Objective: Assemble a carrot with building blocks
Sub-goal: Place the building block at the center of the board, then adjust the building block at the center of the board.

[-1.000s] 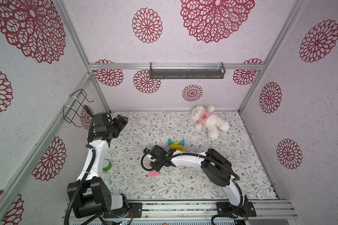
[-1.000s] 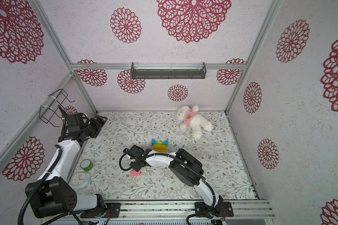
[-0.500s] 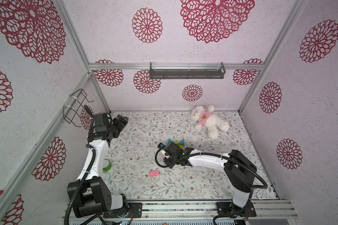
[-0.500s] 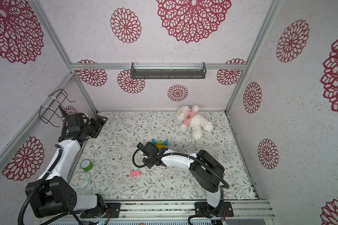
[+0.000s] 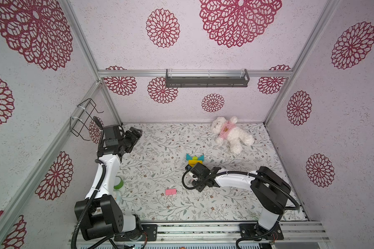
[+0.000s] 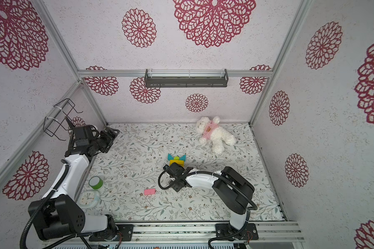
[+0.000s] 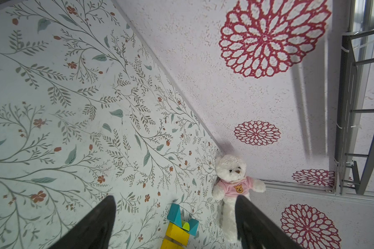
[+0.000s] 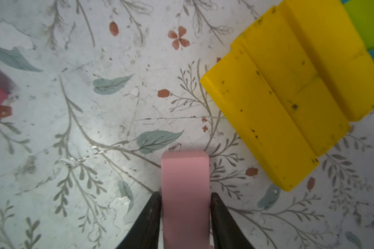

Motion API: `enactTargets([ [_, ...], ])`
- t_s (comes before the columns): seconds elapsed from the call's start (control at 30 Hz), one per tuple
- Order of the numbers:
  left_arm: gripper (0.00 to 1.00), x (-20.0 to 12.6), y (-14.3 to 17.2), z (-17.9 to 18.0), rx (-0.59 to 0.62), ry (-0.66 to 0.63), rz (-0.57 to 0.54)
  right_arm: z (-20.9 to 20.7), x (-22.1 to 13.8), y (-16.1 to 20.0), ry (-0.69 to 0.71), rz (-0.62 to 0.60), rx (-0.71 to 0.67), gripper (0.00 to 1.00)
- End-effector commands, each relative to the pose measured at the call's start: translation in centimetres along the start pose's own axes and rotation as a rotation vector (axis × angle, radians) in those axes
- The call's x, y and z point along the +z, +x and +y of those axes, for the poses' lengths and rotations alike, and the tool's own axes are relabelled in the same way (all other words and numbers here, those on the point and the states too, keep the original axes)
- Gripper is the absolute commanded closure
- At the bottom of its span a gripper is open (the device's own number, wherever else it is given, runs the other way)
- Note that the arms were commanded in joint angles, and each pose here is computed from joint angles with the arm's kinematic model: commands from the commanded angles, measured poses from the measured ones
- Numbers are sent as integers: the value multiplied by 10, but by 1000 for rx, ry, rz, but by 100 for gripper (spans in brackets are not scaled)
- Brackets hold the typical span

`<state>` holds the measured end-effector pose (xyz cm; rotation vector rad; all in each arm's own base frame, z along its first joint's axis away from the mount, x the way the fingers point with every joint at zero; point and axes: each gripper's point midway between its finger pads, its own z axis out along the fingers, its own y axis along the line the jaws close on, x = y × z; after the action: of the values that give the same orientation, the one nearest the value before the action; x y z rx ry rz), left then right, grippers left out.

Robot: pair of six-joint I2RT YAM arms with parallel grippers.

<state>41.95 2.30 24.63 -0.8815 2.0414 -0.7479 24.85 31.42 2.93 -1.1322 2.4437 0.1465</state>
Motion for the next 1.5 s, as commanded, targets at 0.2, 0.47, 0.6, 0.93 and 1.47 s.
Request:
enactTargets([
  [0.2, 12, 2, 0, -3, -1, 14, -1, -14, -30, 2, 50, -36, 44, 44],
  [0.47, 12, 3, 3, -3, 3, 13, 6, -19, -35, 17, 66, -14, 73, 46],
  [0.6, 12, 4, 4, -5, 9, 12, 7, -21, -32, 19, 77, -6, 84, 47],
  [0.93, 12, 5, 7, -6, 9, 17, 17, -76, -44, 24, 165, -10, 199, 55],
  [1.47, 12, 8, 10, -7, 12, 17, 27, -99, -7, 4, 166, 6, 258, 56],
])
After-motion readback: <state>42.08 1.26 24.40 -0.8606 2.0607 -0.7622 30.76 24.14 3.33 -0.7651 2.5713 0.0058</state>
